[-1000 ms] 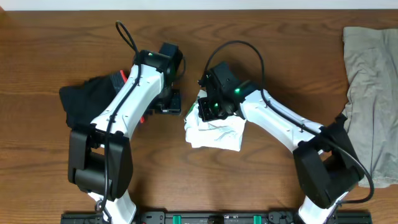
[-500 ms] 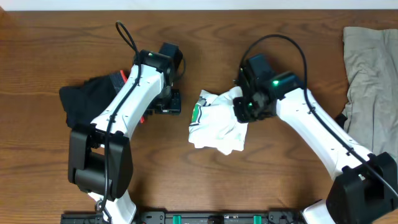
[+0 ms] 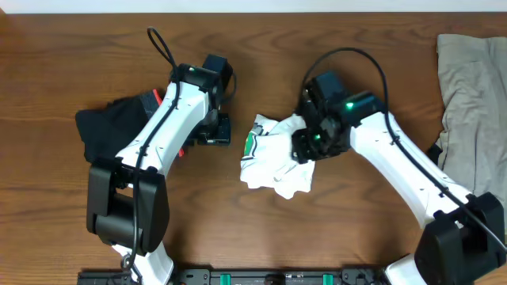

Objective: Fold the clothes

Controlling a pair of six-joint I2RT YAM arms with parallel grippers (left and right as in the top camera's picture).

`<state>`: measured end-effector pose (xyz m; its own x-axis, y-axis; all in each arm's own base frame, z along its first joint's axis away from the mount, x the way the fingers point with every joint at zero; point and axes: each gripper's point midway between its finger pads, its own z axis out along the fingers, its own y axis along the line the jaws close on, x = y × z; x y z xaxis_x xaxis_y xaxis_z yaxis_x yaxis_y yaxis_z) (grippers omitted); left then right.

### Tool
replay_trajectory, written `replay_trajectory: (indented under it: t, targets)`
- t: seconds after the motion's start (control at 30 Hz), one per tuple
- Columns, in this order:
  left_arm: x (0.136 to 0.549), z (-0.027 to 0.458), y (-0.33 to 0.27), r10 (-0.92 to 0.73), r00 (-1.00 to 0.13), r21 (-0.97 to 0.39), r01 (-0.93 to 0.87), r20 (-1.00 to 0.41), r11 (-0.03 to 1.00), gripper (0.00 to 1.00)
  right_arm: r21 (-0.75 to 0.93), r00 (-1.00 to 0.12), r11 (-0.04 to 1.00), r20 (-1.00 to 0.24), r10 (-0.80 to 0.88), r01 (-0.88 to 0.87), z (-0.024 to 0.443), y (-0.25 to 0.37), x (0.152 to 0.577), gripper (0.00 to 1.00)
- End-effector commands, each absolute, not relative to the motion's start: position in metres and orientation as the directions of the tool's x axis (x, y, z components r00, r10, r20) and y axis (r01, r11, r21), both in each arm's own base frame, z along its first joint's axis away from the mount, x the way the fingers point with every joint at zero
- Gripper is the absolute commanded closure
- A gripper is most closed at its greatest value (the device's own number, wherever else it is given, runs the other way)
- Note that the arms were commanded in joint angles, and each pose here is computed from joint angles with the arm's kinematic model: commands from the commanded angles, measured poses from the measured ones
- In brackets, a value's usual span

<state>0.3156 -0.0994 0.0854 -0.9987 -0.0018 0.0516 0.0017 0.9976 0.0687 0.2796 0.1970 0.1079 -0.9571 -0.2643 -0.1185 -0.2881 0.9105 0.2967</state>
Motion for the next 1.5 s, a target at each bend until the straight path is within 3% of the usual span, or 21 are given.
replay_trajectory:
  t: [0.0,0.27,0.5,0.77,0.9,1.23,1.33,1.47]
  targets:
    - [0.314,0.082,-0.096,0.003,-0.998,0.088,0.009,0.064,0.996,0.33,0.348,-0.954,0.889,-0.067,-0.292,-0.296,0.099,0.218,0.256,0.46]
    - [0.314,0.082,-0.096,0.003,-0.998,0.088,0.009,0.064,0.996,0.33,0.353,-0.917,0.849,-0.079,-0.392,-0.393,0.076,0.249,0.225,0.48]
    - [0.314,0.082,-0.096,0.003,-0.998,0.088,0.009,0.064,0.996,0.32,0.211,-0.875,0.850,-0.150,-0.460,-0.483,0.066,0.240,0.236,0.55]
    - [0.314,0.082,-0.096,0.003,-0.998,0.088,0.009,0.064,0.996,0.32,0.266,-0.801,0.757,-0.253,-0.543,-0.597,0.046,0.255,0.237,0.60]
    - [0.314,0.082,-0.096,0.003,-0.998,0.089,0.009,0.064,0.996,0.32,0.293,-0.804,0.749,-0.208,-0.557,-0.595,0.044,0.250,0.224,0.67]
    - [0.314,0.082,-0.096,0.003,-0.998,0.088,0.009,0.064,0.996,0.32,0.212,-0.878,0.852,-0.110,-0.467,-0.479,0.070,0.190,0.214,0.83]
    - [0.314,0.082,-0.096,0.003,-0.998,0.088,0.009,0.064,0.996,0.32,0.212,-0.893,0.867,-0.095,-0.441,-0.451,0.071,0.183,0.214,0.79]
    - [0.315,0.082,-0.096,0.003,-0.998,0.087,0.008,0.060,0.996,0.32,0.288,-0.841,0.791,-0.220,-0.494,-0.540,0.079,0.210,0.229,0.65]
